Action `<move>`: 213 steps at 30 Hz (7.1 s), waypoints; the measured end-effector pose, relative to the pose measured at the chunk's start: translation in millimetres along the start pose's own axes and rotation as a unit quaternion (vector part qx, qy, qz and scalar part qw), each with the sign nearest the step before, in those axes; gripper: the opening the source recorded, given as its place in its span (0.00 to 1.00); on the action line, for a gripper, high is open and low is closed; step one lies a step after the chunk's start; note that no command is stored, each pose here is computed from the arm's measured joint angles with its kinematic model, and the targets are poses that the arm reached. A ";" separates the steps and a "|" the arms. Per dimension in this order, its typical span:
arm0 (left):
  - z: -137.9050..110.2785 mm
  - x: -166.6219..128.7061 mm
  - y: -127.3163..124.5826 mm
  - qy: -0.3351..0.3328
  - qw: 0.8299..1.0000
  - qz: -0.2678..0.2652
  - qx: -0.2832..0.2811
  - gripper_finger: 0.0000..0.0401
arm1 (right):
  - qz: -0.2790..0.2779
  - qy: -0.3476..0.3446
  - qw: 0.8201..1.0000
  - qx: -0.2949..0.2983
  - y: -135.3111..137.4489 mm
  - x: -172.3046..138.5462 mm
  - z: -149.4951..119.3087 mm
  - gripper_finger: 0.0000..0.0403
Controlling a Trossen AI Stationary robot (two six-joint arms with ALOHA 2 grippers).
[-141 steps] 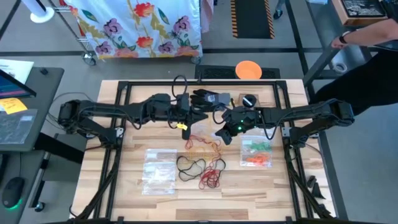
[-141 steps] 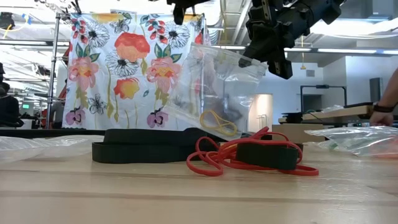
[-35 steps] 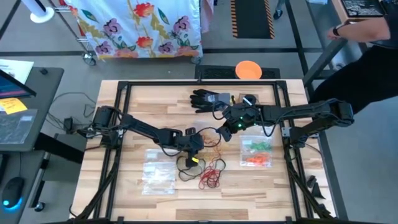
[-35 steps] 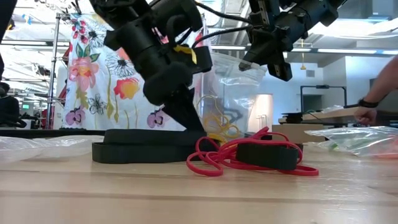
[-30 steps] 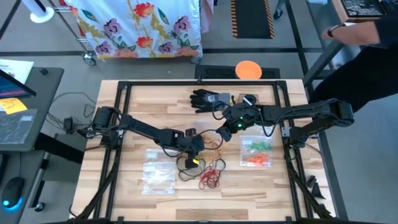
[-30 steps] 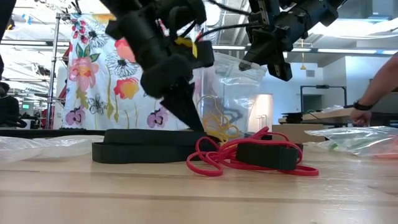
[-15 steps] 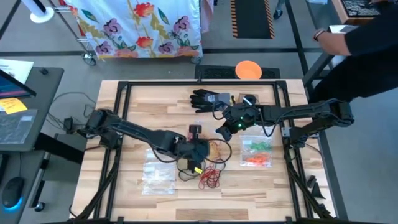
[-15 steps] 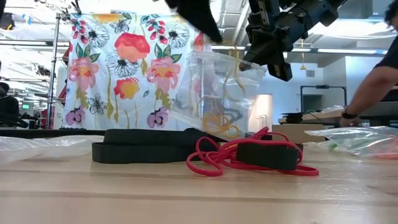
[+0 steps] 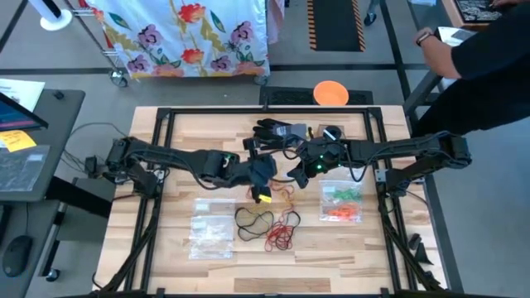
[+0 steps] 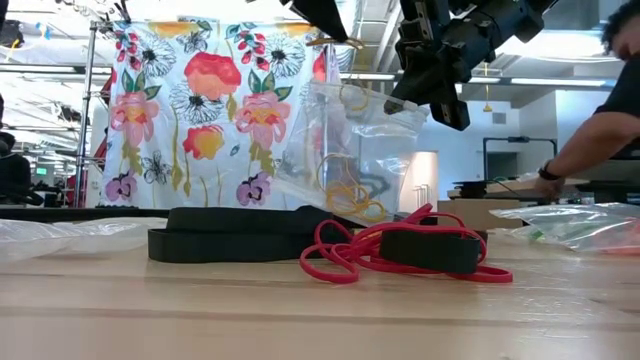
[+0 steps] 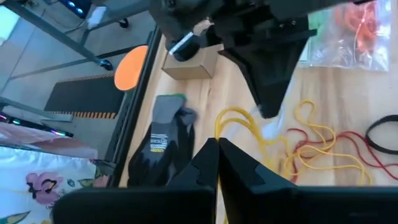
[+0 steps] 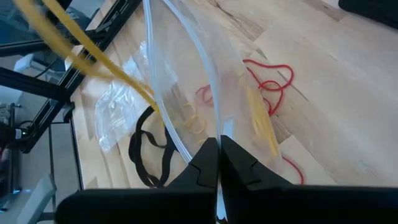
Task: Sort rubber bands
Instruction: Put the yellow rubber band into the transparent zip bag
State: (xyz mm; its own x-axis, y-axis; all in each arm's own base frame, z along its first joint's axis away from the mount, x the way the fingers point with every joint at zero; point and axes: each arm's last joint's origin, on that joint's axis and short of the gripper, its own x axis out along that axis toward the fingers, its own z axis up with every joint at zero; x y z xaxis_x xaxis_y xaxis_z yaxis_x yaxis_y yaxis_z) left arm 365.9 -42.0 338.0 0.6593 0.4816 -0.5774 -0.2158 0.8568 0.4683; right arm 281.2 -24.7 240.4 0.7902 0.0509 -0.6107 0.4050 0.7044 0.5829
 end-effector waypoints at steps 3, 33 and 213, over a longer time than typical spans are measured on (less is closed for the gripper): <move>1.2 0.2 3.2 -0.006 1.000 -0.003 0.005 0.00 | 0.000 0.000 1.000 0.000 0.0 0.0 0.0 0.01; 0.1 -19.2 23.8 -0.025 1.000 -0.016 -0.001 0.00 | 0.000 0.000 1.000 0.000 0.0 0.1 -0.1 0.01; -52.5 -24.3 -8.7 -0.008 0.955 -0.293 -0.053 0.20 | -0.096 0.044 0.994 -0.016 -2.0 -36.9 -3.6 0.01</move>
State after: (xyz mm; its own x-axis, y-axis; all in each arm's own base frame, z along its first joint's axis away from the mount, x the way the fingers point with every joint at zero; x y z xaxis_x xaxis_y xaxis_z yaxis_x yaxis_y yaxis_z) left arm 314.0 -51.5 312.8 0.7004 -0.0886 -0.7082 0.1223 0.9925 -0.0033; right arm 249.6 -25.4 259.8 0.6552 -0.0262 -0.7550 0.5288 0.7296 0.4337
